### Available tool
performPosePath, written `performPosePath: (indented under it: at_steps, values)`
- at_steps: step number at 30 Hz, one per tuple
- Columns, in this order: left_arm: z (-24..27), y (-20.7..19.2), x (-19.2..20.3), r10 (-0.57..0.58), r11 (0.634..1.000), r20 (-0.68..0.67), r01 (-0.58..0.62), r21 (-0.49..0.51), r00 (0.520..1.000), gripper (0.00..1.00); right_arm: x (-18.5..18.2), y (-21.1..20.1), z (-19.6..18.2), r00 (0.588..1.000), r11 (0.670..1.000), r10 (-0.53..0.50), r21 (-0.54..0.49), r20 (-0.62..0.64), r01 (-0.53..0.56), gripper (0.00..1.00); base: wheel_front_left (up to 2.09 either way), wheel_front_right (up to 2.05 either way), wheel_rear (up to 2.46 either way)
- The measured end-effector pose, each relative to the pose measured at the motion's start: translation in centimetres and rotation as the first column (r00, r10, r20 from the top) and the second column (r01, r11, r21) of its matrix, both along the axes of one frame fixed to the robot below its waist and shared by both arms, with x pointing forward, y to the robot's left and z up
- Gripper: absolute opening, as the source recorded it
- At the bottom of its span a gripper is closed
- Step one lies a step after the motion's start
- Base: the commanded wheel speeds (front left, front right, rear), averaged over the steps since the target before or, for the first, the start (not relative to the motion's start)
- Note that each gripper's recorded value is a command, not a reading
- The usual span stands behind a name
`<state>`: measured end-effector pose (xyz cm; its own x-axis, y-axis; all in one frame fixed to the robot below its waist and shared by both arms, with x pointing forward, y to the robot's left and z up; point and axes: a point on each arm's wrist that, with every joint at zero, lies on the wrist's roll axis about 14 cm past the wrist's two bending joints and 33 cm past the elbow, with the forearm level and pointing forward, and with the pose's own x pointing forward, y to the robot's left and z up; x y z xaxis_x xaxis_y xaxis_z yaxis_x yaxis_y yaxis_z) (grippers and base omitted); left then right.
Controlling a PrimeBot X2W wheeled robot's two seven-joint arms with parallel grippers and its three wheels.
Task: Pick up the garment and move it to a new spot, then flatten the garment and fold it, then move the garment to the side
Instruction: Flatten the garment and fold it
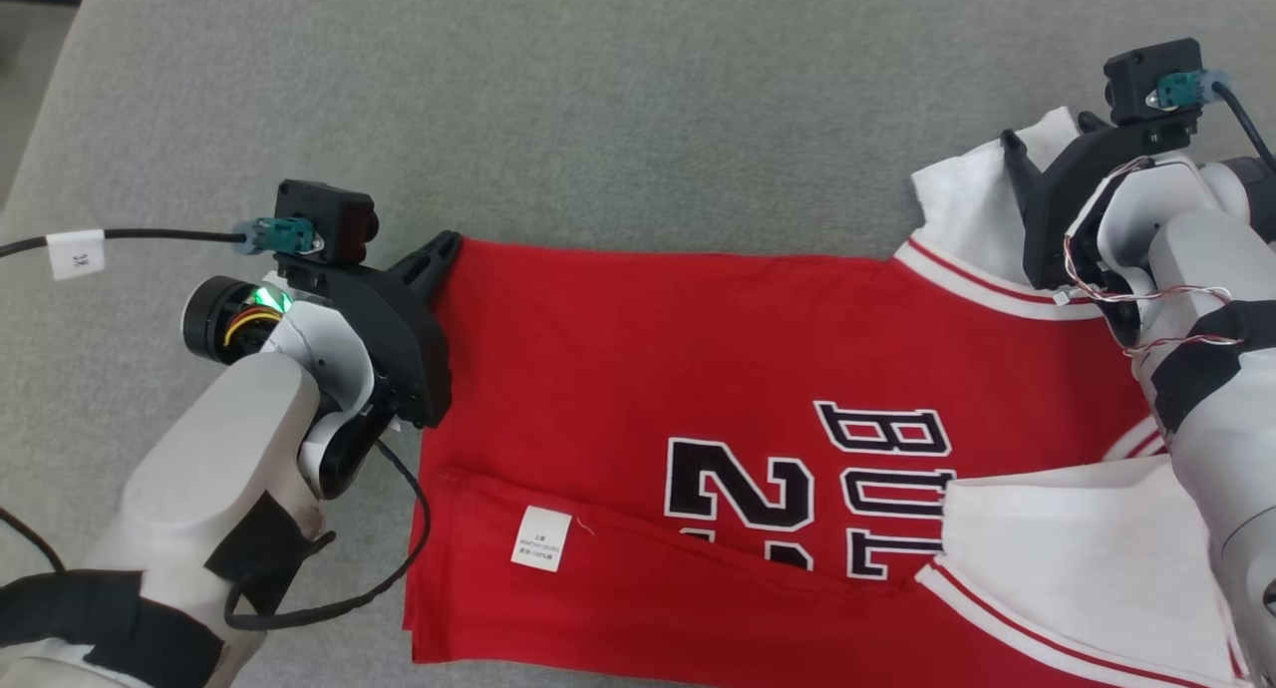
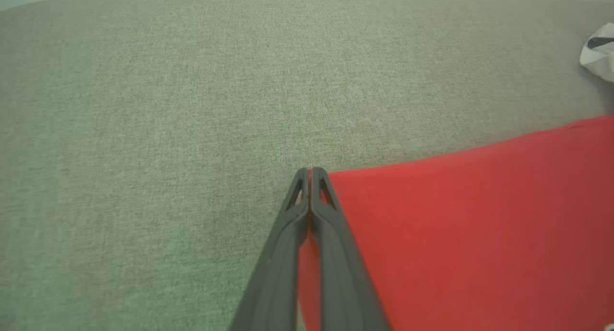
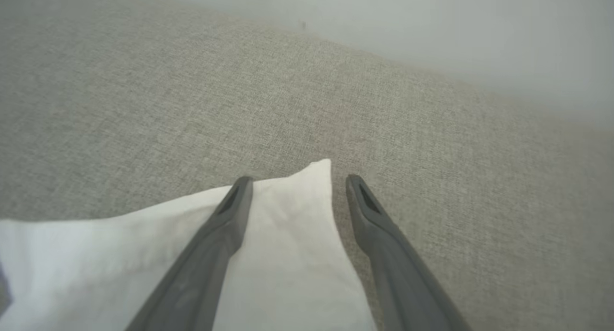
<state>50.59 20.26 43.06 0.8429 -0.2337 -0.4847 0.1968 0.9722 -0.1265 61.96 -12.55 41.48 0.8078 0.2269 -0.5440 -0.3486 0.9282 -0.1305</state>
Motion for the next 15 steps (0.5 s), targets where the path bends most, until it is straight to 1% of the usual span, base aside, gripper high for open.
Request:
performPosePath:
  at_steps: [1,2,3,4,5,6,10,12,15]
  values:
    - [-0.2,0.1,-0.1,0.002,1.0,-0.006,-0.002,0.0,1.0,0.0,0.0,0.3,-0.5,1.0,1.0,0.005,0.001,-0.011,-0.005,0.93,0.0,0.0,0.0]
    - [-0.4,0.3,-0.2,0.008,1.0,-0.009,-0.008,-0.003,1.0,0.0,0.0,0.6,-1.0,1.0,1.0,0.011,-0.001,-0.021,-0.011,0.81,0.0,0.0,0.0]
    - [-0.6,0.5,-0.2,0.011,1.0,-0.011,-0.011,-0.001,1.0,0.0,0.1,0.8,-1.4,0.999,1.0,0.015,-0.001,-0.029,-0.015,0.59,0.0,0.0,0.0]
    - [-0.7,0.6,-0.2,0.014,1.0,-0.014,-0.014,-0.002,1.0,0.0,0.2,1.0,-1.5,0.999,1.0,0.016,0.002,-0.03,-0.016,0.27,0.0,0.0,0.0]
    - [-0.7,0.7,-0.1,0.016,1.0,-0.01,-0.016,-0.002,1.0,0.0,0.4,1.1,-1.5,1.0,1.0,0.019,0.005,-0.025,-0.019,0.02,0.0,0.0,0.0]
    - [-0.8,0.7,-0.1,0.016,1.0,-0.011,-0.016,-0.002,1.0,0.0,0.6,1.1,-1.6,0.999,1.0,0.018,0.006,-0.026,-0.018,0.0,0.0,0.0,0.0]
    - [-0.9,0.9,0.0,0.018,1.0,-0.001,-0.018,0.001,1.0,0.0,0.7,0.3,-1.2,1.0,1.0,0.002,0.009,0.008,-0.002,0.0,0.0,0.0,0.0]
    - [-0.7,1.1,0.1,0.023,1.0,0.009,-0.023,0.002,1.0,0.0,0.8,-0.5,-0.5,0.999,1.0,-0.012,0.013,0.041,0.011,0.0,0.0,0.0,0.0]
    - [-0.1,1.2,0.2,0.029,1.0,0.029,-0.029,-0.001,0.999,0.0,0.9,-1.7,1.6,0.992,0.999,-0.036,0.03,0.123,0.033,0.0,0.0,0.0,0.0]
